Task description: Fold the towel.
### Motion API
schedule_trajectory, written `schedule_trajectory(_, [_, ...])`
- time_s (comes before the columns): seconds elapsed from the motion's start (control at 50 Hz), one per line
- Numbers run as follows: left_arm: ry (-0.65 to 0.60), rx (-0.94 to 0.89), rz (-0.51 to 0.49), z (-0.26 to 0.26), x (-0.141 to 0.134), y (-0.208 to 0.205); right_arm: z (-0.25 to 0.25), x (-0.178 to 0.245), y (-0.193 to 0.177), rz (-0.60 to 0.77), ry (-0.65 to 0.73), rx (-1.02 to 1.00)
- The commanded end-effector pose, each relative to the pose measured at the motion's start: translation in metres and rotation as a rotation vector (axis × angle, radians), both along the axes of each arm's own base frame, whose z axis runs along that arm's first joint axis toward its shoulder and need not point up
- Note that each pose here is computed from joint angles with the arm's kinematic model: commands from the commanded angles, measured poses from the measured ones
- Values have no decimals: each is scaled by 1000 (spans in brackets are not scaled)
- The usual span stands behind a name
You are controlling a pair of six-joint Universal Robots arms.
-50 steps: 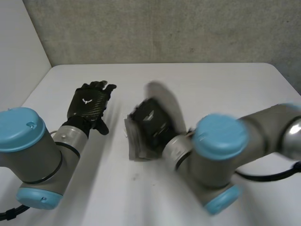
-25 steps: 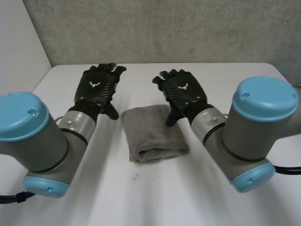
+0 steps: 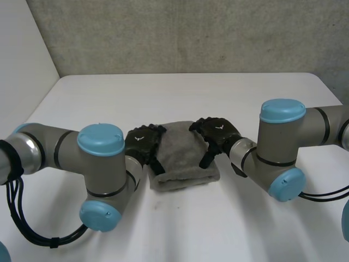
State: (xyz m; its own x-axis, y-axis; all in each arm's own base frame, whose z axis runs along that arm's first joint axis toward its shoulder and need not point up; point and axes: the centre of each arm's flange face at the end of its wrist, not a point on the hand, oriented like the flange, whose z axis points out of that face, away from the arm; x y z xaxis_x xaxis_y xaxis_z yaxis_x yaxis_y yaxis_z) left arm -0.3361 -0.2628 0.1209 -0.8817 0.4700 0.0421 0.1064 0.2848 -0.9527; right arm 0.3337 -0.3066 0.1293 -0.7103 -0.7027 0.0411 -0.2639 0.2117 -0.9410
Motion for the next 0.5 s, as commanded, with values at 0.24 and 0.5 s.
schedule_trajectory(0.24, [207, -336, 83, 199, 48, 7, 204, -71, 0, -368, -179, -440])
schedule_trajectory(0.5, [213, -370, 119, 245, 103, 9, 229, -111, 29, -438, -182, -497])
